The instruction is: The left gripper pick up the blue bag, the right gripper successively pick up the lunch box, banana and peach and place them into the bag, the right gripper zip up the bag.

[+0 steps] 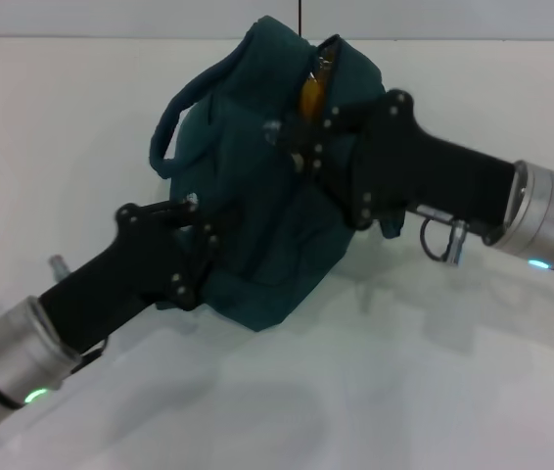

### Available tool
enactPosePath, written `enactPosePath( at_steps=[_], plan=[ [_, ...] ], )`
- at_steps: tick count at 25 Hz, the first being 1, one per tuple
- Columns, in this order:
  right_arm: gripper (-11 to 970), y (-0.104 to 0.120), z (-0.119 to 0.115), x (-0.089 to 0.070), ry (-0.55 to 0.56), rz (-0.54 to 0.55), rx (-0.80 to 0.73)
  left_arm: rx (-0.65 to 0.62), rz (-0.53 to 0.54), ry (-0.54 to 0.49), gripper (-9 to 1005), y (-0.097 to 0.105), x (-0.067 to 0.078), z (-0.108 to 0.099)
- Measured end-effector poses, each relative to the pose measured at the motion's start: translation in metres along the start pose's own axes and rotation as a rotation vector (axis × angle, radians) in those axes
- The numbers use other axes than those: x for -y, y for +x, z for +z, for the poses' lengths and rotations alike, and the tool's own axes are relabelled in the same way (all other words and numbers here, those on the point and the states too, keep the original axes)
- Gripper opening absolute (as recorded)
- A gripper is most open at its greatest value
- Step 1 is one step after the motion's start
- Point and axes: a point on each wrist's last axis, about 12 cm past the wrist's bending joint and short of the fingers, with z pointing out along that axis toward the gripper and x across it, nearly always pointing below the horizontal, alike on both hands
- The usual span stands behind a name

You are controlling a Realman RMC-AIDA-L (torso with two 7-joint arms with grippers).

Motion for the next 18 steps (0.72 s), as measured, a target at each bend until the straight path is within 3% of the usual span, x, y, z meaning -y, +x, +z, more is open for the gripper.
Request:
enactPosePath(
  at_steps=[10,18],
  plan=[
    [18,0.003,-0.021,0.018,0.231,0.055,0.022,-0.037,0.077,-0.048,62,0.000,-0.005,-0.016],
    [18,0.005,-0.027,0.019,0.264,0.071,0.024,-0.043,0.099,-0.076,56,-0.004,-0.015,-0.022]
  ],
)
